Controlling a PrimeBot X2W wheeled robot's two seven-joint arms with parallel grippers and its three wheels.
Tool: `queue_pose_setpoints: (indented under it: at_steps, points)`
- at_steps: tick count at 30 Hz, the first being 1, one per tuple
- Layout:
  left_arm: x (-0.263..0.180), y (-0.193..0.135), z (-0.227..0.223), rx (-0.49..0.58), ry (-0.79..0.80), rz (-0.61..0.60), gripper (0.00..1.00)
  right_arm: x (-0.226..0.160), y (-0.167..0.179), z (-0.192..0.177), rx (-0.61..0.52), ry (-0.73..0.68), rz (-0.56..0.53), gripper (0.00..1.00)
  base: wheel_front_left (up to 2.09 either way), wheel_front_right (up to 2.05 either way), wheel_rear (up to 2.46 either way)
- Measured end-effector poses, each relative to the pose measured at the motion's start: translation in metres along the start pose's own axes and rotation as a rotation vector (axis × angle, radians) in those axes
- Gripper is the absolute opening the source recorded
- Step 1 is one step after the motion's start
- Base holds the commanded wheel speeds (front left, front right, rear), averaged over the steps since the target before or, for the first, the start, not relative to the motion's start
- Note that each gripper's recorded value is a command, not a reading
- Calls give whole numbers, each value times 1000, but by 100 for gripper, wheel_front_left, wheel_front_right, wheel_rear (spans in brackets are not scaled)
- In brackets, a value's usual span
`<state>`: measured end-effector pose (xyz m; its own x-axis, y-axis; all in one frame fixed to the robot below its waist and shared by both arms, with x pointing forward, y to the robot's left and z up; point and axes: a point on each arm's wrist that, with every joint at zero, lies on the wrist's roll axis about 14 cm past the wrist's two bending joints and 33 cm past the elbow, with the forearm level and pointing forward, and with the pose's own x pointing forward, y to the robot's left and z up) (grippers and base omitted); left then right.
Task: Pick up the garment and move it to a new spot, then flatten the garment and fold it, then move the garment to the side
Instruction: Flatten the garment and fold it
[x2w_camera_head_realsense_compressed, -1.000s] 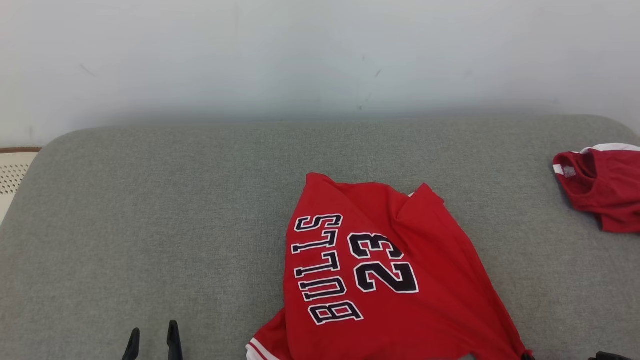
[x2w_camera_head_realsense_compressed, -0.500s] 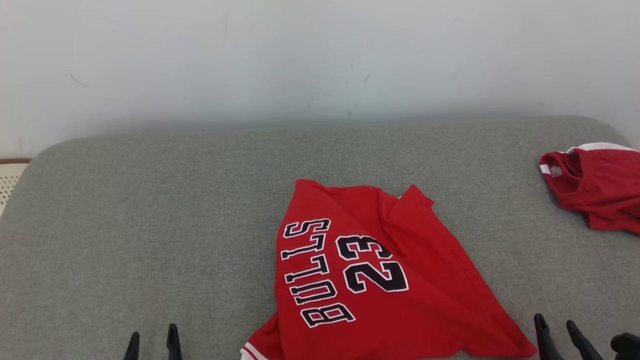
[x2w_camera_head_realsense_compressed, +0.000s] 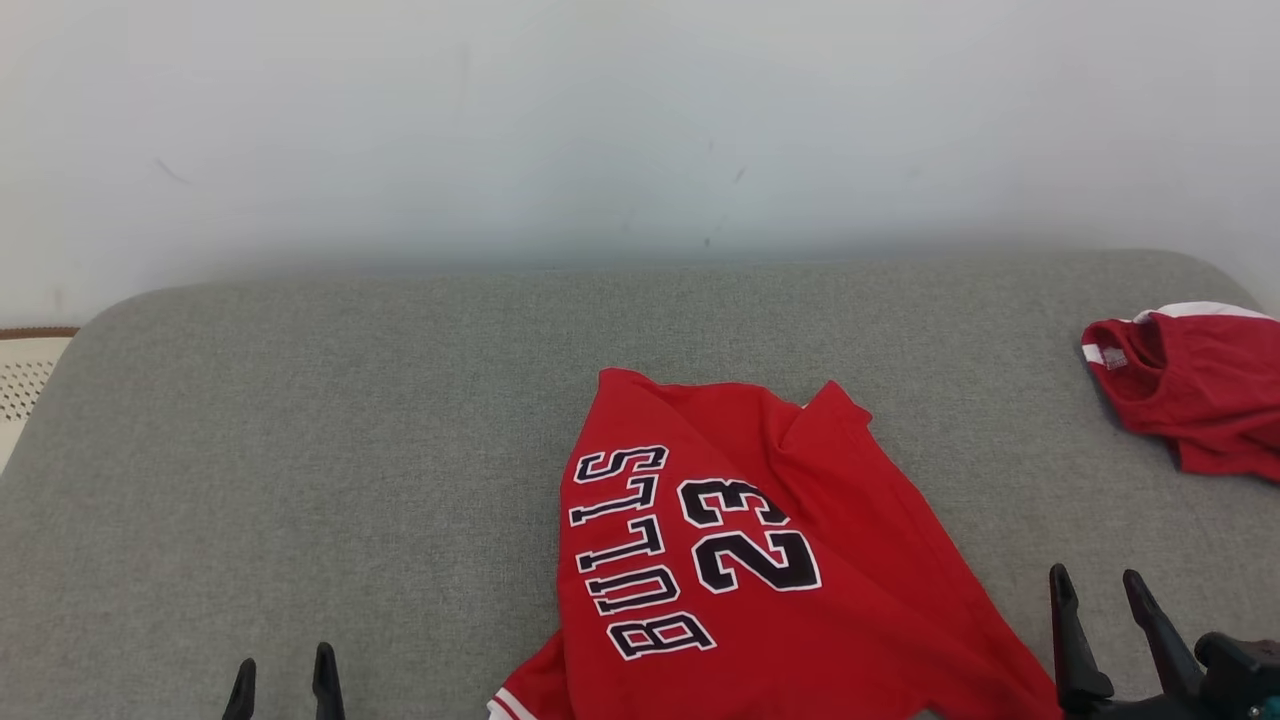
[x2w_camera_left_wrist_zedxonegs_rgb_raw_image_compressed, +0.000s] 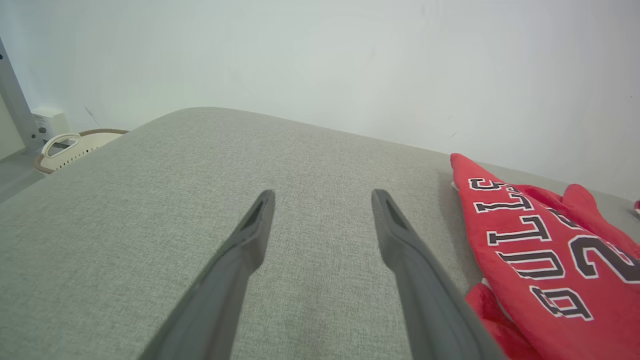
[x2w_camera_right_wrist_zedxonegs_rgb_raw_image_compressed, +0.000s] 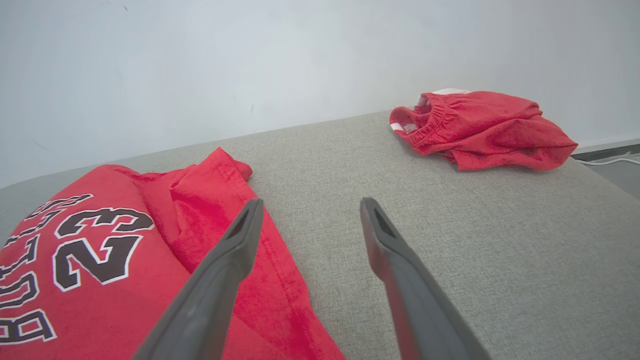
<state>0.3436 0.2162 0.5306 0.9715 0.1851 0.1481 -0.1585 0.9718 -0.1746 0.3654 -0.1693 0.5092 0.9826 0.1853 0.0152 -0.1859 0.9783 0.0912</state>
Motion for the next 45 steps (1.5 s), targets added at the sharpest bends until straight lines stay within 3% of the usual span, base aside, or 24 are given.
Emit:
queue_pose_setpoints:
  at_steps: [7,21,45]
  points:
    - [-3,-2,11,39,-34,-22,100,1,15,13,-7,-73,30,100,0,0,0]
    - [-9,-5,17,122,-53,-75,100,-5,25,13,6,-82,61,100,0,0,0]
    - [-11,0,15,122,-45,-61,100,-5,25,8,7,-69,67,100,0,0,0]
